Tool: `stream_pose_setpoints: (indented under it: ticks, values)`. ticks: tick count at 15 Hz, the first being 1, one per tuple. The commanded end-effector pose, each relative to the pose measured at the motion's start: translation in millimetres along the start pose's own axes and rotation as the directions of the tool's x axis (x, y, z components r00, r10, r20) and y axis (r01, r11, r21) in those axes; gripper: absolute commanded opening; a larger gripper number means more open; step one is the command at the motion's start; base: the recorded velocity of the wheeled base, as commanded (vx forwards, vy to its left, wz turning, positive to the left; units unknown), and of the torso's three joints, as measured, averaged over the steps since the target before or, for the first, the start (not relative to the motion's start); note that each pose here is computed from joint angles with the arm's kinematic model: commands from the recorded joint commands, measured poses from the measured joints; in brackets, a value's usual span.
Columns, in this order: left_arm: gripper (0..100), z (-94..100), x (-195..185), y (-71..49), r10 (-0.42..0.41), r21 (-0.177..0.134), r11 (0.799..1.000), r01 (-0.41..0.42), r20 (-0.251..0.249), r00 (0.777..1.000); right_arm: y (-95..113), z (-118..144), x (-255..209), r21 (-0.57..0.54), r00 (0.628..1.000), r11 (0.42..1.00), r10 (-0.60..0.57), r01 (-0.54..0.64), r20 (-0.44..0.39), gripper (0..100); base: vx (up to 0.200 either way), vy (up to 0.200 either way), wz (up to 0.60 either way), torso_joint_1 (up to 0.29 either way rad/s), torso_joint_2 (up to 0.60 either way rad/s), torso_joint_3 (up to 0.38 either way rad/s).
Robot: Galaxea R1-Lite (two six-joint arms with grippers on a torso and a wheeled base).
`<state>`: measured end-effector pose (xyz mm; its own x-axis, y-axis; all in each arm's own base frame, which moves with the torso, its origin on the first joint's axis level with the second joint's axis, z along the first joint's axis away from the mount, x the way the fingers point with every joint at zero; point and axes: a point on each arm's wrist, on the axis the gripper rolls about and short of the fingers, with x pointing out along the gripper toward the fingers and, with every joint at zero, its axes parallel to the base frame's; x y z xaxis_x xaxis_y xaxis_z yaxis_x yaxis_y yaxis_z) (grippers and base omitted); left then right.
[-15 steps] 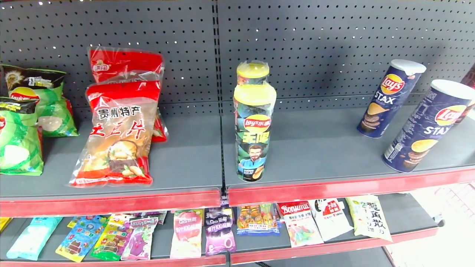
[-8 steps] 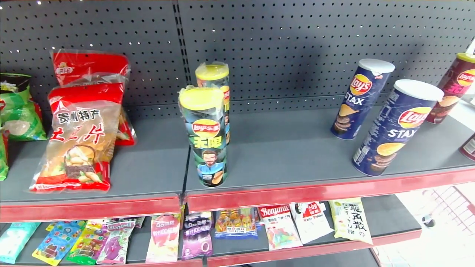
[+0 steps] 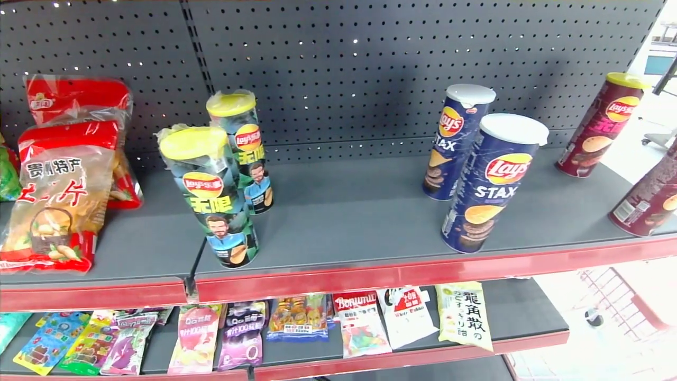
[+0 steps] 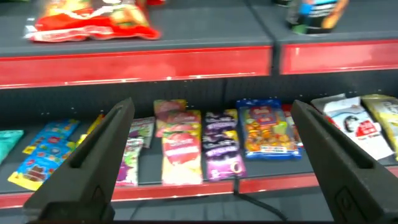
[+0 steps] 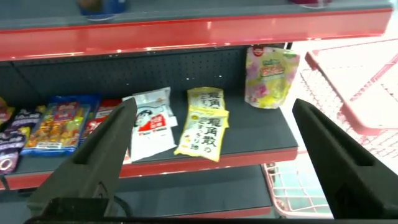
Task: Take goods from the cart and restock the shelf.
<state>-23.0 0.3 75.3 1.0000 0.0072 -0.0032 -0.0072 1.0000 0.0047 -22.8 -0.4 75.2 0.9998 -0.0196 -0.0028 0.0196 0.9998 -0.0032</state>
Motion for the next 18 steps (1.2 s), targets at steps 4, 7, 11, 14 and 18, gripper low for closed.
stream_pose_setpoints:
  ticks: [4, 7, 11, 14, 18]
  values:
    - [100, 0.0, 0.1, 0.0, 0.0, 0.0, 1.0, 0.0, -0.001, 1.0, 0.0, 0.1, 0.0, 0.0, 1.0, 1.0, 0.0, 0.0, 0.001, 100, 0.0, -0.2, 0.0, 0.002, 0.0, 0.004]
    - [100, 0.0, 0.1, 0.0, 0.002, 0.0, 1.0, -0.002, -0.001, 1.0, 0.0, 0.1, 0.0, 0.0, 1.0, 1.0, 0.0, 0.0, 0.001, 100, 0.0, -0.2, 0.0, 0.006, 0.0, 0.005]
    - [100, 0.0, 0.1, 0.0, 0.002, 0.0, 1.0, -0.002, -0.001, 1.0, 0.0, 0.1, 0.0, 0.0, 1.0, 1.0, 0.0, 0.0, 0.001, 100, 0.0, -0.2, 0.0, 0.001, 0.0, 0.002]
    - [100, 0.0, 0.1, 0.0, 0.0, -0.002, 1.0, 0.0, -0.001, 1.0, 0.0, -0.1, 0.0, 0.0, 1.0, 1.0, 0.0, 0.0, 0.0, 100, 0.0, -0.133, 0.0, 0.003, 0.0, 0.002]
    - [100, 0.0, 0.1, 0.0, 0.0, -0.002, 1.0, 0.0, -0.001, 1.0, 0.0, -0.1, 0.0, 0.0, 1.0, 1.0, 0.0, 0.0, 0.0, 100, 0.0, 0.0, 0.0, 0.0, 0.0, 0.0]
